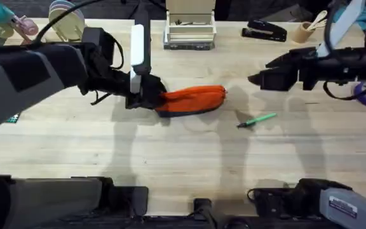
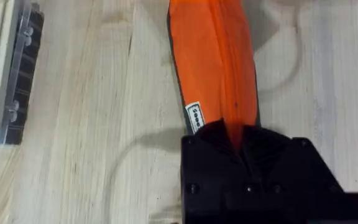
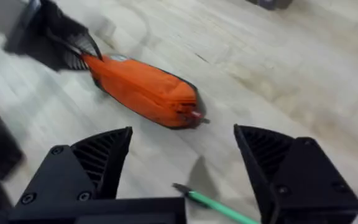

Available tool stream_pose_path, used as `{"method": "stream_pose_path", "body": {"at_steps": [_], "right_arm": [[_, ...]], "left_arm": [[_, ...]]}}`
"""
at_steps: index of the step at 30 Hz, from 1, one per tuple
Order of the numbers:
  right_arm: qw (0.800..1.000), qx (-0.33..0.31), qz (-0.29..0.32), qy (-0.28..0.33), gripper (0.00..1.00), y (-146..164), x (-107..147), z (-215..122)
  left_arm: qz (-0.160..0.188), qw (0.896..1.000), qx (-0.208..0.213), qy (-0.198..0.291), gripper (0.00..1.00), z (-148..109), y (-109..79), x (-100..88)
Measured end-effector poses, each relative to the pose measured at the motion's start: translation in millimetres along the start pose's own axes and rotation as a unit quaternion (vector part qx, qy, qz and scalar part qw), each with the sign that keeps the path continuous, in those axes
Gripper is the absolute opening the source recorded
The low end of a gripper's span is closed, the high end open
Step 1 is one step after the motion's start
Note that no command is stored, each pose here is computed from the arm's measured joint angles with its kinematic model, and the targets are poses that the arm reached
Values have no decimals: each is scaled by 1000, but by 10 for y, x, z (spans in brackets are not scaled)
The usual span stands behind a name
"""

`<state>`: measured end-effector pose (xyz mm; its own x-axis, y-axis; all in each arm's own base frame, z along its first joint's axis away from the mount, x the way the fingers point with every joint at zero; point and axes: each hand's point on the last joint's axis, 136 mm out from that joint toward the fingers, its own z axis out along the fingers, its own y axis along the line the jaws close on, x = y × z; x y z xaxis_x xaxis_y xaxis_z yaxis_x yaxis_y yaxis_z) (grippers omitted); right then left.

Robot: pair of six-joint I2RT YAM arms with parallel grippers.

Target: Unzip the bag, pick up the pens from the table one at a time and place them inside, then zip the bag closed.

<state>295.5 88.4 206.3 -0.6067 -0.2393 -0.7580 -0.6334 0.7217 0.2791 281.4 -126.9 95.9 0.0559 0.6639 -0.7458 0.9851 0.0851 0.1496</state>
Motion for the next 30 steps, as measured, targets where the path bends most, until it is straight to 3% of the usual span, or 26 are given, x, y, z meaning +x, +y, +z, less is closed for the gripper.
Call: {"method": "stream_pose_path", "body": {"at_steps": [8,16,30], "right_arm": [[989,18,-145,27,997,-141,96,64],[964,15,-263,23,996,-275,60,185],[940,-29,-338,38,997,-422,244,470]], "left_arm": [[0,1000,0,0,44,0,0,0],[0,1000,0,0,44,-1,1,-1],[0,1000,0,0,44,-1,1,-1]]}}
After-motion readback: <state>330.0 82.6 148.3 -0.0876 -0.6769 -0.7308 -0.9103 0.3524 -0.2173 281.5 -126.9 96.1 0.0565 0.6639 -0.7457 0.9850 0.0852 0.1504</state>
